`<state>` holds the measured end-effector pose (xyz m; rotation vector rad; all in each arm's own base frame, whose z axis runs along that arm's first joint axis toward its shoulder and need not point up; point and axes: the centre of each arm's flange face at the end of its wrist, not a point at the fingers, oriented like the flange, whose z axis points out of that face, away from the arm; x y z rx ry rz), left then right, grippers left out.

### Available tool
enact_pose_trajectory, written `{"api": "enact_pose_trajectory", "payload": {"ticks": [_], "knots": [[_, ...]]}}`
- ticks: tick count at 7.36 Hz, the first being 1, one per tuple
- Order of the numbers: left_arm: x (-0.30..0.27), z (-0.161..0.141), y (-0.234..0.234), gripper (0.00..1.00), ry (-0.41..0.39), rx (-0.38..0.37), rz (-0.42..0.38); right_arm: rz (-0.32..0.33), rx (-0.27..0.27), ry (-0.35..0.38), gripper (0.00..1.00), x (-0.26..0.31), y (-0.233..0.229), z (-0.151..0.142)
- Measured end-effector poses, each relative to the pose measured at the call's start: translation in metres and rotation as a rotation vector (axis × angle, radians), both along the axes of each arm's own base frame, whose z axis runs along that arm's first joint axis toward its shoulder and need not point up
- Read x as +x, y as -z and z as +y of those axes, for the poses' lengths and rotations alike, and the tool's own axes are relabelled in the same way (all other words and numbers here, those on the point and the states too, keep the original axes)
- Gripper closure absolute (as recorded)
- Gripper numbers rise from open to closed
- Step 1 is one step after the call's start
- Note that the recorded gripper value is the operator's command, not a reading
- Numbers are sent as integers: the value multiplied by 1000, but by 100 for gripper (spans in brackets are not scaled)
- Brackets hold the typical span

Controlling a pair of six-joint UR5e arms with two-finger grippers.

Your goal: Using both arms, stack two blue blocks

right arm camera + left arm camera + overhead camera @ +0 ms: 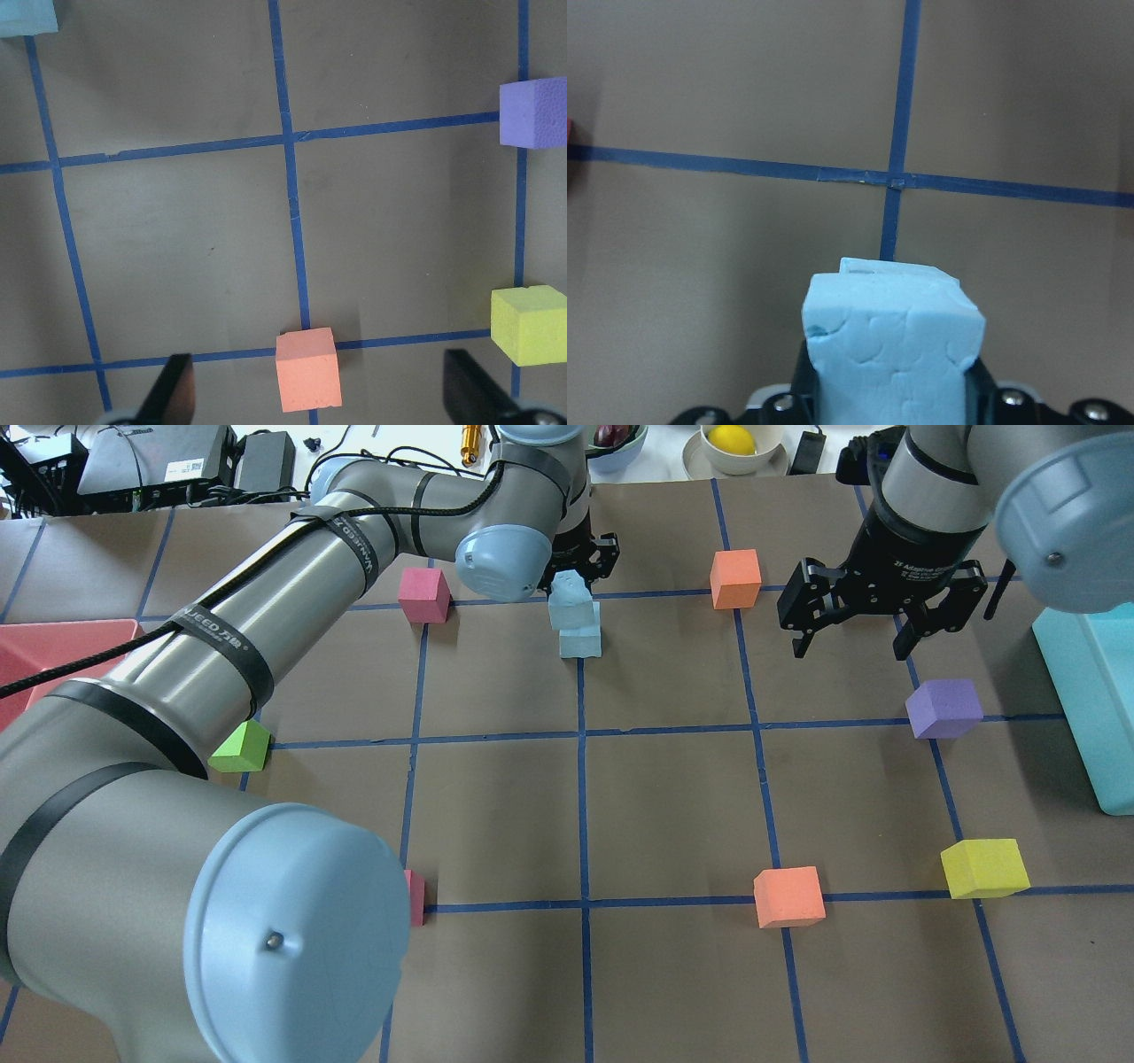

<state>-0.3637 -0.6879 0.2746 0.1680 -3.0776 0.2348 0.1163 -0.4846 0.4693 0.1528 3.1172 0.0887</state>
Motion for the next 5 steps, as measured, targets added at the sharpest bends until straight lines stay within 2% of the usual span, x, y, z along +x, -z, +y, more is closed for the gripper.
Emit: {"api": "enact_pose_trajectory", "payload": {"ticks": [1,2,5], "knots": [[-1,-1,5,32,-3,0,1,4,12,3,0,0,-6,8],[-1,-2,7,0,-5,1,1,27,22,-1,0,-1,-10,14],[-2,-1,6,0,-23,3,15,70,19,-10,0,-5,-15,19]]}}
